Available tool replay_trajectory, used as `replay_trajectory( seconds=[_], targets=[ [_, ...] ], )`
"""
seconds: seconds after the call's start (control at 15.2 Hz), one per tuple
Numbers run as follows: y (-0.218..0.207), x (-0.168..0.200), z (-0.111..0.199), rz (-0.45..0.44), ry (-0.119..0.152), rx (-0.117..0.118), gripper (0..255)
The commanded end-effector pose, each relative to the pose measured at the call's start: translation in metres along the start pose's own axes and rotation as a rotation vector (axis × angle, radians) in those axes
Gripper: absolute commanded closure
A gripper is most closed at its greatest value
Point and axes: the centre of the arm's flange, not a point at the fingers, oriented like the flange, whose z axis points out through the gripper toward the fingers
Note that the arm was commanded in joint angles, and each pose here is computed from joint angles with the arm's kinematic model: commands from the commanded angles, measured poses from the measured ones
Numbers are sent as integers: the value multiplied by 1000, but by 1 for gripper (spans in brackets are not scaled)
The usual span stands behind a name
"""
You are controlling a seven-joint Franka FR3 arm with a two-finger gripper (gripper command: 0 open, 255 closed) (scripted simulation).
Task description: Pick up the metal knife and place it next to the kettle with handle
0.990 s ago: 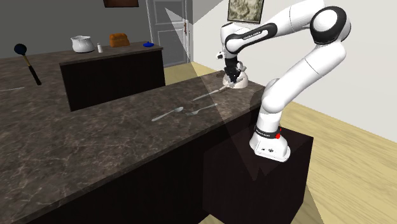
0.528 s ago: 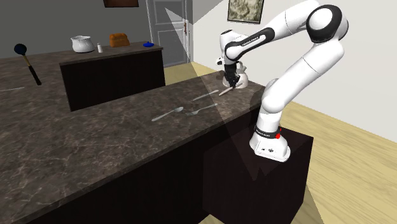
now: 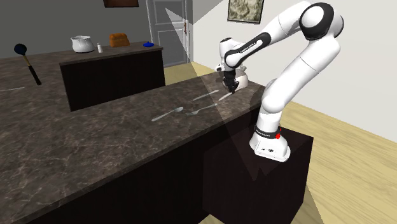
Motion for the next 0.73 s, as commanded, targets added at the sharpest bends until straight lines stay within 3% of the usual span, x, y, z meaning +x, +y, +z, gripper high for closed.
replay_trajectory(
  seconds=[0.0,0.46,0.53,0.66],
  targets=[
    [1,2,8,0,0,-1,255],
    [1,2,8,0,0,-1,255],
    [1,2,8,0,0,-1,0],
    [1,2,8,0,0,-1,0]
  ],
)
